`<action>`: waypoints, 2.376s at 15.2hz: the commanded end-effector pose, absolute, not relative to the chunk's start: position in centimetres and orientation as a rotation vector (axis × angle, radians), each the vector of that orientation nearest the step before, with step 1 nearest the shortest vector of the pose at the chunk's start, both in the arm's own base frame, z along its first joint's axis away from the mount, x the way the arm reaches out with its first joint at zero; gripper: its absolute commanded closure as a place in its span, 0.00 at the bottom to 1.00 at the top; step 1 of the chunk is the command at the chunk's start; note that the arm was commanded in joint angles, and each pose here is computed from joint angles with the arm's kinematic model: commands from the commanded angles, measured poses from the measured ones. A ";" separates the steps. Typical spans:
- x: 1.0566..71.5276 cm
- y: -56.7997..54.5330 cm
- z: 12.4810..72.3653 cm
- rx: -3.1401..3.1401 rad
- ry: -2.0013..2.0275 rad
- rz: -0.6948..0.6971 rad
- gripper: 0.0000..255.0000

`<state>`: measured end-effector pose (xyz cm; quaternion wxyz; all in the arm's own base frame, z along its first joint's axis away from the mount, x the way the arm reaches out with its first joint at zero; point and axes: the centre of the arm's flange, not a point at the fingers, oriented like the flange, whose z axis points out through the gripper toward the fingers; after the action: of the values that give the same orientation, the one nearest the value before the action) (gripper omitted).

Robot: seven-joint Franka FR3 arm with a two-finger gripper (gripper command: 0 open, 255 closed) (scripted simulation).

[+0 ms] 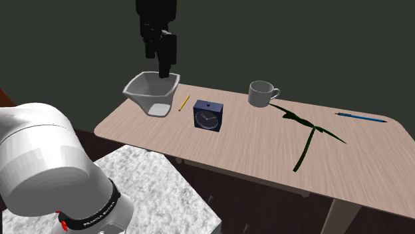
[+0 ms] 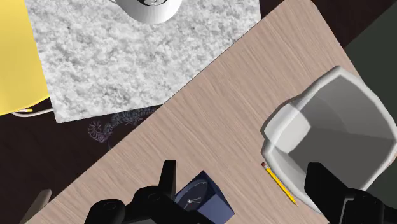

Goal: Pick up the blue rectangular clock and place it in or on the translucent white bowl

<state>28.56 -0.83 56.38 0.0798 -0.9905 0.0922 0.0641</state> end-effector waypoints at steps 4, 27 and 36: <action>30.5 0.4 53.4 -2.969 0.444 0.159 0.00; 42.0 1.3 34.4 -2.850 1.312 -0.022 0.00; 42.0 1.3 34.4 -2.850 1.312 -0.022 1.00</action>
<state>41.98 1.32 34.39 0.0018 -0.9083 0.4182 -0.0070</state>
